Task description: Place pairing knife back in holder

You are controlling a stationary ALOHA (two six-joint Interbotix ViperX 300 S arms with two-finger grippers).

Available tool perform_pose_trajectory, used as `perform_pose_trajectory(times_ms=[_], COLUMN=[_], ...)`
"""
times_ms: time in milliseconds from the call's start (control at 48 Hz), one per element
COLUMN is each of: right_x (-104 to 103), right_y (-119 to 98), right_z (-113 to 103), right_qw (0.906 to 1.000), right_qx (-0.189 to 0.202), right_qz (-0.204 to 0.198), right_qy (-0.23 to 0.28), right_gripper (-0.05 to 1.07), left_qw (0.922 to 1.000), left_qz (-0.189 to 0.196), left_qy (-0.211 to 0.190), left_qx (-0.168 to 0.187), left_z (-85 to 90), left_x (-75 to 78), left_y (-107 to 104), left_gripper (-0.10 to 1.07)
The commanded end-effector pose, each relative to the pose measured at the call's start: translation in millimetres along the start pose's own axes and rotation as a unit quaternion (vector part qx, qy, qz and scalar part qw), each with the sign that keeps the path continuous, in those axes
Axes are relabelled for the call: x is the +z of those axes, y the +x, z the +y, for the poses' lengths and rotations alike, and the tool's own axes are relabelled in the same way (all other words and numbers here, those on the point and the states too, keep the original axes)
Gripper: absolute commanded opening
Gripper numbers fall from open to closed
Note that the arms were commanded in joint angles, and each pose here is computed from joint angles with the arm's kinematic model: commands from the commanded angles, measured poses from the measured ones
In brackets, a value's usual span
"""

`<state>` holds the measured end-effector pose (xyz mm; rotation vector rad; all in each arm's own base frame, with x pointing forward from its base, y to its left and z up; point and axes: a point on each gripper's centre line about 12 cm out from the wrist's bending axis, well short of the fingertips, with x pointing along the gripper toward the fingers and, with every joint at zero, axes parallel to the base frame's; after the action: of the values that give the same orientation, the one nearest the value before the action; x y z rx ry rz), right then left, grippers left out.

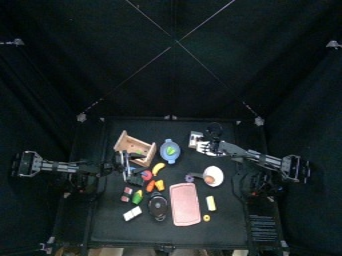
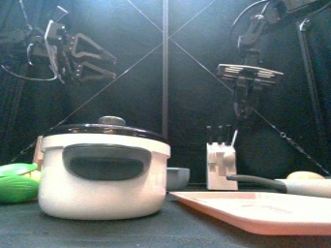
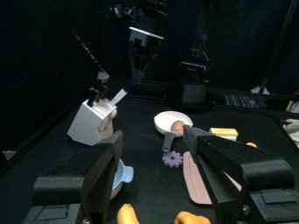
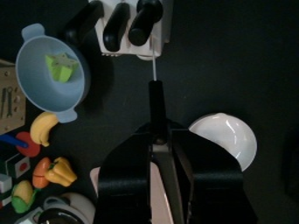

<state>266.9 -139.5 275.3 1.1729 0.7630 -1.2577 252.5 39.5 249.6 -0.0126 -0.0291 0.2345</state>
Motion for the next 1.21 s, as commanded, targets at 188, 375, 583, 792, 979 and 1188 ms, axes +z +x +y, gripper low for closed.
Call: perform_pose_trajectory(times_ms=[188,375,583,792,979,1188], right_x=[14.5,17.0,13.5,15.8,19.1,24.6], right_y=[0.7,5.0,13.5,12.7,10.4,17.8], right_z=[2.8,4.1,0.6,5.0,11.6,6.9], right_qw=[0.9996,0.9989,0.9990,0.9981,0.9955,0.9952], right_qx=[0.006,0.018,0.018,0.035,0.067,0.063], right_qz=[-0.028,-0.042,-0.040,-0.050,-0.065,-0.075], right_qy=[0.000,-0.006,-0.011,-0.013,-0.015,-0.004], right_gripper=[0.41,0.50,0.66,0.69,0.69,0.69], left_qw=[1.0000,1.0000,0.9999,0.9999,0.9999,0.9999], left_qz=[-0.005,-0.004,-0.002,-0.002,0.000,0.000], left_qy=[-0.001,-0.004,-0.008,-0.008,-0.007,-0.009], left_qx=[0.002,0.004,0.007,0.007,0.007,0.008], left_z=[0.6,1.2,2.0,2.0,2.0,2.4], left_x=[3.2,2.5,1.2,1.2,0.3,0.0], left_y=[1.4,1.1,0.6,0.6,0.5,0.0], left_gripper=[0.92,0.92,0.92,0.92,0.92,0.92])
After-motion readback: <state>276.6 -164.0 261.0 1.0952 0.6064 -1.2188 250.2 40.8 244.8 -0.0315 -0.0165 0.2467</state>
